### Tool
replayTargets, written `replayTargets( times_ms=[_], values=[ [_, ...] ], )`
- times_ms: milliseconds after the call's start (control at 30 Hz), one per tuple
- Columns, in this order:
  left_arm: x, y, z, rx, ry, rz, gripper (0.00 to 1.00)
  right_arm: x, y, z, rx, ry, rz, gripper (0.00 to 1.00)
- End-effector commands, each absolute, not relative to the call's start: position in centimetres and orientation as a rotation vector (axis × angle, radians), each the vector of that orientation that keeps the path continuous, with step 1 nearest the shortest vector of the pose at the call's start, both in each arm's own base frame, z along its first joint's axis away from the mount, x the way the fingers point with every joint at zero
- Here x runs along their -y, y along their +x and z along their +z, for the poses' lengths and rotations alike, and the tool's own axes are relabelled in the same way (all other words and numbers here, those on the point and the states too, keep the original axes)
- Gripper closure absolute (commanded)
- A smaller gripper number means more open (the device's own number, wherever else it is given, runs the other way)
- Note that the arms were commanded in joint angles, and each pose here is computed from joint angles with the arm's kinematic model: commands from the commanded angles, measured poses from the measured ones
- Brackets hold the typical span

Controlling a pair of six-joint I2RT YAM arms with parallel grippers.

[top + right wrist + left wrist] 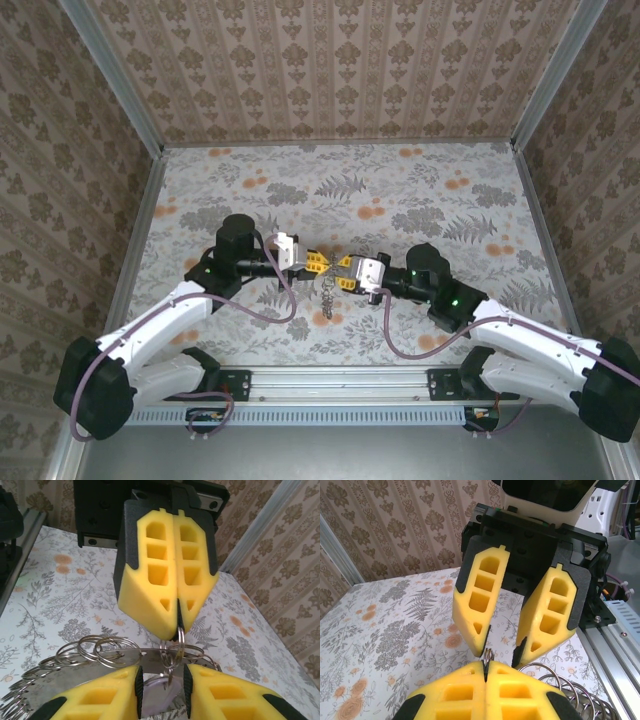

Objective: Put the keys on the keyring

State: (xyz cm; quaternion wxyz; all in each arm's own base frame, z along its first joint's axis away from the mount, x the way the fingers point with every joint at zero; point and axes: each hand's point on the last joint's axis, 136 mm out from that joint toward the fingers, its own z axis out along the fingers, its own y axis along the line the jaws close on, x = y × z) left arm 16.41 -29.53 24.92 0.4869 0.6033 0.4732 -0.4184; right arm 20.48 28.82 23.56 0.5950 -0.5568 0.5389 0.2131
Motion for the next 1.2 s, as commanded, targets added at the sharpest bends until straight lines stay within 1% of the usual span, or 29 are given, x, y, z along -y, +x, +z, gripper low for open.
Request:
replayTargets(
  times_ms=[0,100,233,533,600,667,700,733,967,1167],
  values=[
    [29.8,15.8,26.0,-1.081,1.477,-1.047,1.0,-29.5,20.2,24.7,-1.223,-1.301,0.549,0.7],
    [29.9,15.6,26.1,-1.07,1.486,-1.06,1.0,-29.9,20.3,24.6,-1.221,-1.308,0.56,0.7],
    [30.0,15.4,26.0,-1.059,1.496,-1.072,1.0,-30.1,20.3,24.5,-1.223,-1.315,0.573,0.74],
    [29.6,14.7,24.2,-1.112,1.578,-1.061,1.0,-29.9,20.5,24.6,-1.263,-1.326,0.552,0.97],
    [29.3,14.4,23.4,-1.156,1.625,-1.058,0.93,-29.7,20.5,24.4,-1.283,-1.353,0.536,1.0],
    [28.9,14.2,22.6,-1.211,1.669,-1.044,0.89,-29.4,20.5,24.1,-1.319,-1.389,0.509,1.0],
    [28.7,14.2,22.2,-1.239,1.687,-1.04,0.83,-29.2,20.5,23.9,-1.338,-1.415,0.493,1.0],
    [28.7,14.2,22.1,-1.256,1.695,-1.04,0.82,-29.2,20.5,23.9,-1.353,-1.438,0.477,1.0],
    [29.0,14.8,22.1,-1.283,1.677,-1.035,0.79,-29.4,20.5,22.6,-1.417,-1.566,0.388,1.0],
    [29.4,15.6,22.5,-1.302,1.643,-1.025,0.79,-29.9,21.0,22.8,-1.425,-1.517,0.406,1.0]
  ],
)
